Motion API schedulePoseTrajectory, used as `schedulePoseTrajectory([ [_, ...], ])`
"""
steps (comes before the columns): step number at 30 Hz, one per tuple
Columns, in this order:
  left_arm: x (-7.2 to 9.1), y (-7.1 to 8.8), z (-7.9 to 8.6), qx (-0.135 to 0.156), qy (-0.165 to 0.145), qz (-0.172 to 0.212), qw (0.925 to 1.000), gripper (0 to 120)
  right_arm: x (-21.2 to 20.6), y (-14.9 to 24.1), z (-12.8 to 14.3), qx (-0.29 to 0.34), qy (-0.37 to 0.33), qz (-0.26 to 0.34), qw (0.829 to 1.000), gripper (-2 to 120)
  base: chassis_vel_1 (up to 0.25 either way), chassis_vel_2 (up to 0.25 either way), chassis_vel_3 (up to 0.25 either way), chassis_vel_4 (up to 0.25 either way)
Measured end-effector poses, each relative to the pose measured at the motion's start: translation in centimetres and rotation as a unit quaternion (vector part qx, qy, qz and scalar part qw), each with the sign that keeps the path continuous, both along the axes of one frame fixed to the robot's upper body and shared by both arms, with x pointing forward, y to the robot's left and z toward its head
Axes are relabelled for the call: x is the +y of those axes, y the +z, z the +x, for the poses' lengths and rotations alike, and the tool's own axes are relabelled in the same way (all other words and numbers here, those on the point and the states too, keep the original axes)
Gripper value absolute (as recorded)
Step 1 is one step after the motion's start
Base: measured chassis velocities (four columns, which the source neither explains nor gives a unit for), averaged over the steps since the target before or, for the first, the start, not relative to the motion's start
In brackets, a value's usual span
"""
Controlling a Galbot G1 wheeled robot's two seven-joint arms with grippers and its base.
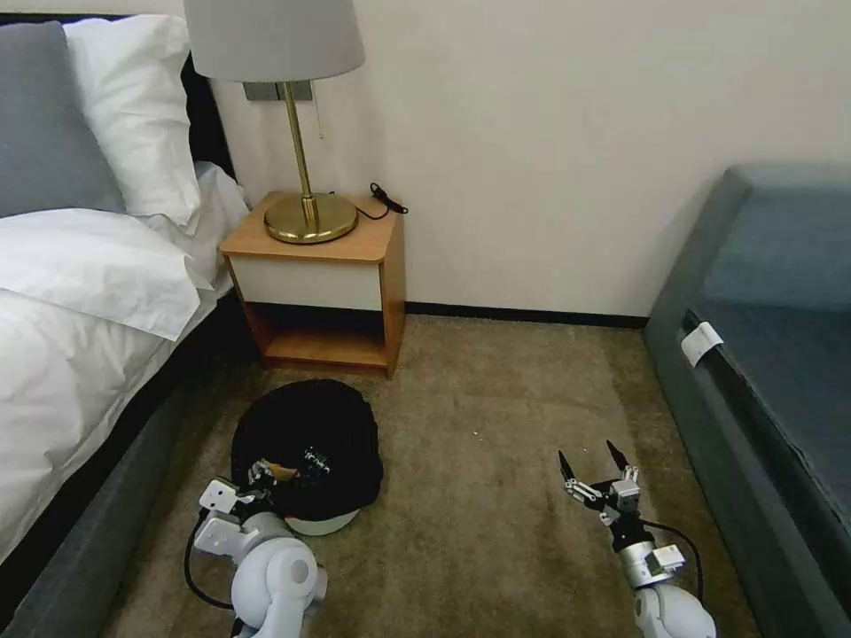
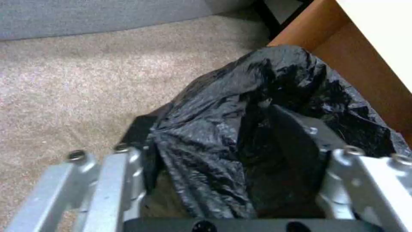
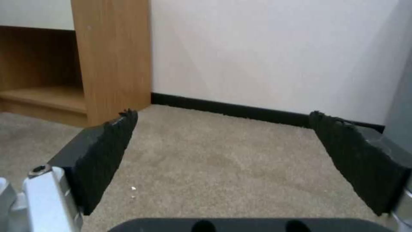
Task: Pick up the trash bin, then pick up the garbage on the floor and place it into the trash bin.
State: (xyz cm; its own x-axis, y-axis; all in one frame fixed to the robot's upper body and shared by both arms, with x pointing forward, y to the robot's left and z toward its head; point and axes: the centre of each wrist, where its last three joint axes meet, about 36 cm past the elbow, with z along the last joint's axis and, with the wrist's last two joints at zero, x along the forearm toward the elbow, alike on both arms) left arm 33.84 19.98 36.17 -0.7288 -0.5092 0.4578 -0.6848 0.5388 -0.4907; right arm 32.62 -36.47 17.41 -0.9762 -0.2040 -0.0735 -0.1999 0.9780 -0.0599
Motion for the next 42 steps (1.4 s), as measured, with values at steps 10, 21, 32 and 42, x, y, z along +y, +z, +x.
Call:
schedulePoseTrajectory([
  [10, 0.1, 0.1, -1.9, 0.006, 0.005, 0.034, 0.9994, 99, 0.1, 0.3, -1.4, 0.004, 0.001, 0.001, 1.000, 100, 0.000, 0.000, 0.000, 0.000],
  [21, 0.9, 0.3, -4.3, -0.047, -0.034, 0.113, 0.9919, 100, 0.5, 0.7, -3.2, -0.003, -0.004, -0.004, 1.000, 100, 0.000, 0.000, 0.000, 0.000],
  [32, 1.8, 0.0, -6.7, -0.087, -0.135, 0.223, 0.9614, 100, 0.9, 0.5, -4.6, -0.012, -0.042, -0.003, 0.999, 100, 0.000, 0.000, 0.000, 0.000],
  [42, 2.1, -1.2, -7.9, -0.119, -0.228, 0.330, 0.9082, 100, 1.8, 0.1, -5.8, -0.002, -0.065, 0.005, 0.998, 100, 0.000, 0.000, 0.000, 0.000],
])
